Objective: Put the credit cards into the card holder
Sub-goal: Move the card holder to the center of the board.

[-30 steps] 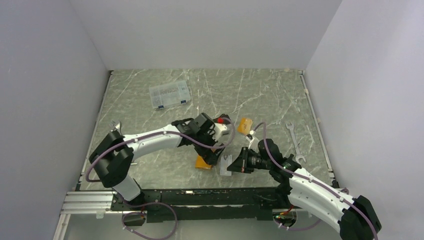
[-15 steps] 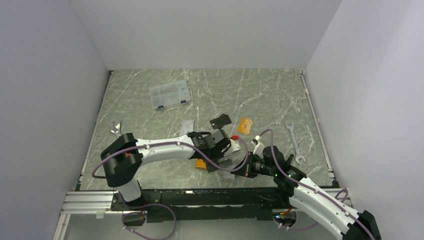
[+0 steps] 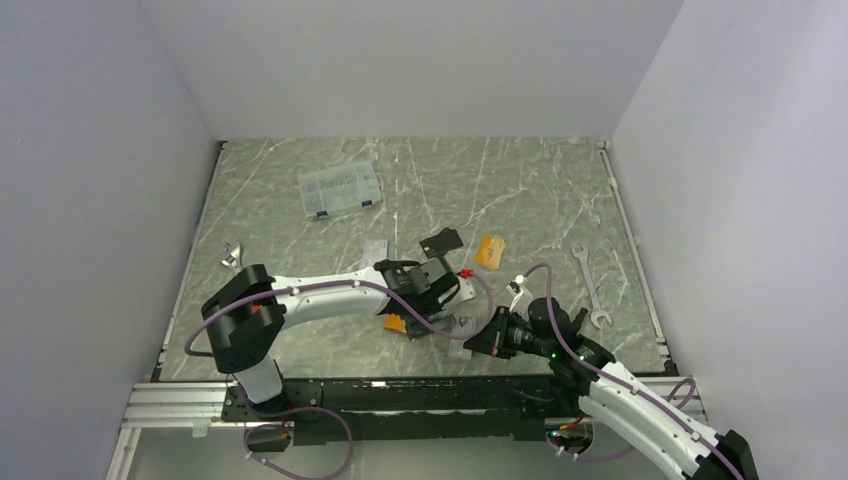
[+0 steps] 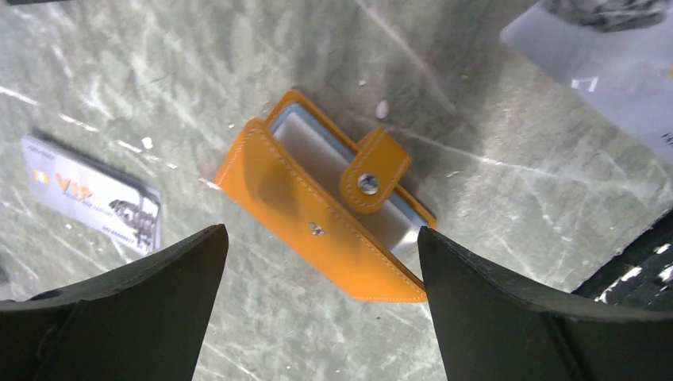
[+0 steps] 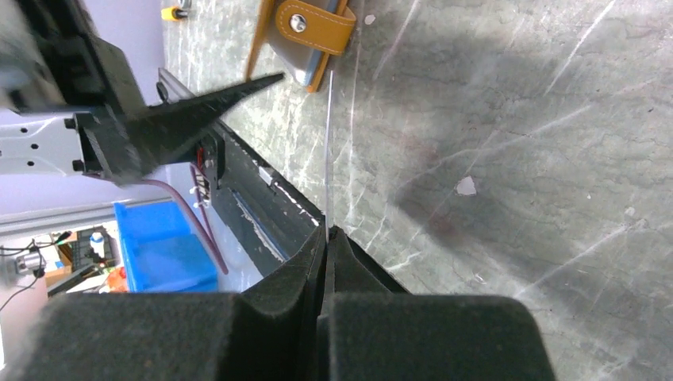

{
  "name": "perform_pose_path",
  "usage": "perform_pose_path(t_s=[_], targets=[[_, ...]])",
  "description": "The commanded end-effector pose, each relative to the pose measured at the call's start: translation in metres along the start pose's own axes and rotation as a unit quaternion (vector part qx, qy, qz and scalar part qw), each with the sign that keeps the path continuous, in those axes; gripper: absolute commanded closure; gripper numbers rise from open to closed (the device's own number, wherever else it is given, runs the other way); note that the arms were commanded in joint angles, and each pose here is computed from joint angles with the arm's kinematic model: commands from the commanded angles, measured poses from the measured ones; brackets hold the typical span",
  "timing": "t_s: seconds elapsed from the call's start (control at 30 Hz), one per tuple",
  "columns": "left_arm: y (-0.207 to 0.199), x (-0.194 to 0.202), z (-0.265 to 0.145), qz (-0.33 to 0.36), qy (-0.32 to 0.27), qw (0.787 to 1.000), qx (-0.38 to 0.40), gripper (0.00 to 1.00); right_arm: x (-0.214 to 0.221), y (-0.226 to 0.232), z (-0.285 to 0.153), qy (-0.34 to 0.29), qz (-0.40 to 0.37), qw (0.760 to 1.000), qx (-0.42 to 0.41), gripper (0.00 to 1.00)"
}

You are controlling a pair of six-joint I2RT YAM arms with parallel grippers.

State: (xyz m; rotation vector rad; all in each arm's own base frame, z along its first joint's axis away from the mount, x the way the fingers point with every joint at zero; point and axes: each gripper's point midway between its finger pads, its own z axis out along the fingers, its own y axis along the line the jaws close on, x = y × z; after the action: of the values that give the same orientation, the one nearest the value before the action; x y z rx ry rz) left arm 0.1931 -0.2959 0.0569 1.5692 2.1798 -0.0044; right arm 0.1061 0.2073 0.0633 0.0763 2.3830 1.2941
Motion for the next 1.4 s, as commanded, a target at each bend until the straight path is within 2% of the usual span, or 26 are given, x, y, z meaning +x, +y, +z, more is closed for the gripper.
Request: perform_pose_path(t_s=[0.0, 0.2, 0.43, 0.57, 0.77, 0.83, 1.0, 1.13, 1.23, 1.37], targets=[[0.029, -0.009, -0.024, -0.033, -0.03, 0.999, -0.014, 0.06, -0.005, 0.004, 0.001, -0.008, 0.001, 1.0, 0.001, 1.0], [0.049, 0.014, -0.021, -0.084, 0.017, 0.996, 0.008, 0.19, -0.01, 0.006, 0.003, -0.017, 0.001, 1.0, -0.002, 1.0], [0.071, 0.031, -0.023, -0.158, 0.01, 0.987, 0.022, 0.35, -0.015, 0.012, 0.002, -0.024, -0.003, 1.0, -0.006, 1.0], [0.078, 0.047, -0.017, -0.188, 0.032, 0.981, 0.036, 0.42, -0.018, 0.016, 0.002, -0.024, -0.009, 1.0, -0.005, 1.0], [0.089, 0.053, -0.012, -0.234, 0.033, 0.969, 0.079, 0.74, -0.022, 0.02, 0.002, -0.027, -0.013, 0.999, -0.008, 1.0], [0.094, 0.05, -0.013, -0.244, 0.026, 0.965, 0.09, 0.82, -0.024, 0.022, 0.002, -0.029, -0.017, 0.999, -0.01, 1.0], [0.098, 0.034, -0.02, -0.246, 0.004, 0.963, 0.113, 0.88, -0.029, 0.029, 0.002, -0.03, -0.027, 0.999, -0.012, 1.0], [0.083, 0.017, -0.03, -0.248, -0.014, 0.953, 0.174, 1.0, -0.033, 0.034, -0.001, -0.037, -0.035, 0.999, -0.015, 1.0], [0.067, 0.003, -0.04, -0.263, -0.022, 0.936, 0.234, 1.0, -0.035, 0.036, -0.004, -0.043, -0.039, 0.998, -0.018, 1.0], [0.045, 0.002, -0.036, -0.289, -0.022, 0.916, 0.277, 1.0, -0.038, 0.043, -0.006, -0.049, -0.042, 0.998, -0.027, 1.0]])
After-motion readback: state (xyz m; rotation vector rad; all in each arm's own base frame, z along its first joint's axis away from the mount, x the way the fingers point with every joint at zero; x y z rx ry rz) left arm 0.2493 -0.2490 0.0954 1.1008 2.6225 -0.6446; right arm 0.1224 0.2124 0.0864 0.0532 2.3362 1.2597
